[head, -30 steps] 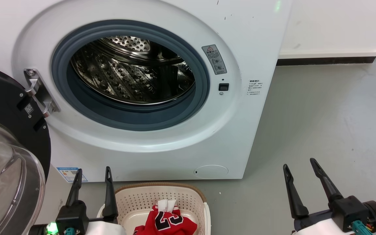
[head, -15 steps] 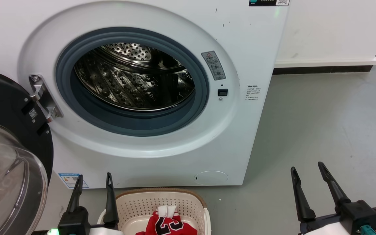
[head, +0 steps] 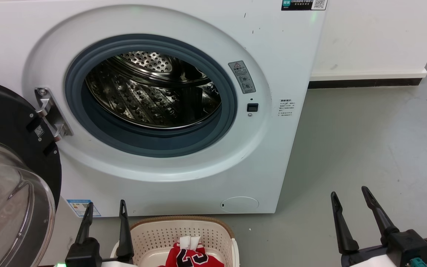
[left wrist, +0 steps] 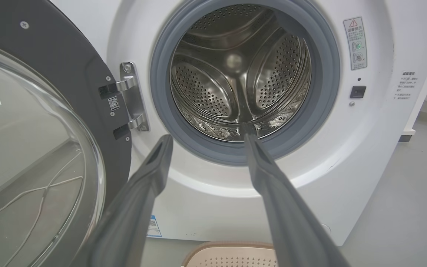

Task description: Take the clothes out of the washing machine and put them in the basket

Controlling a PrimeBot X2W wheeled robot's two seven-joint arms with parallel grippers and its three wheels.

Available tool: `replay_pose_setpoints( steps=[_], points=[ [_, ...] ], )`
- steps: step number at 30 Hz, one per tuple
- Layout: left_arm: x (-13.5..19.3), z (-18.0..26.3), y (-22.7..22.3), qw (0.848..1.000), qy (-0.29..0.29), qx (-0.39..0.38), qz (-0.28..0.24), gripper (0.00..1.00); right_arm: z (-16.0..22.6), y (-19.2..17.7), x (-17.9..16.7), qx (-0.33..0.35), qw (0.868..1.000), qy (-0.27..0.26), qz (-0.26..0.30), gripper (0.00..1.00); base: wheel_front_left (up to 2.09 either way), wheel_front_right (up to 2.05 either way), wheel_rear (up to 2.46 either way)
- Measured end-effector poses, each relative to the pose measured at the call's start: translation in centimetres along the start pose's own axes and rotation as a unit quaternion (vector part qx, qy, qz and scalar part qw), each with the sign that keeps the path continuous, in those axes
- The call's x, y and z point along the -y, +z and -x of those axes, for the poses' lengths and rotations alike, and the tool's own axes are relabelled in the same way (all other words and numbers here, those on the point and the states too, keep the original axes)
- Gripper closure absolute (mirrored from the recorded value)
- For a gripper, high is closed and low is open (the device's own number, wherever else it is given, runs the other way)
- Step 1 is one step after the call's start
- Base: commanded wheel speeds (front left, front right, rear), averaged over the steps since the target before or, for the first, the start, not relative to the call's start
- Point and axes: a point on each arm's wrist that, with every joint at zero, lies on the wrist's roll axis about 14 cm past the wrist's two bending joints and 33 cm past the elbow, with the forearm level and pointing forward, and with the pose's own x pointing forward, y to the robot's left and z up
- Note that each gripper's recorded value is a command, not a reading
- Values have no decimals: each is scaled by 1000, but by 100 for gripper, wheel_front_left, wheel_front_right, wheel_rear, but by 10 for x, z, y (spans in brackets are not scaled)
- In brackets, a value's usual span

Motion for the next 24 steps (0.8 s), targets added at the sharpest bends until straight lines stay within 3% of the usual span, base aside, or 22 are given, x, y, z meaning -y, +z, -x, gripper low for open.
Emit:
replay_pose_setpoints(
  steps=[20, 21, 24],
  points=[
    [1, 0, -3, 1000, -3, -5, -1, 0, 1, 0, -1, 0, 1000, 1, -1, 0, 0, 0, 0],
    [1, 1, -5, 1000, -3, -9, -1, 100, 1, -2, -1, -3, 1000, 1, -1, 100, 0, 0, 0],
    [1, 7, -18, 1000, -5, -31, -1, 100, 4, -12, -1, -20, 1000, 1, -4, 100, 0, 0, 0]
  ],
)
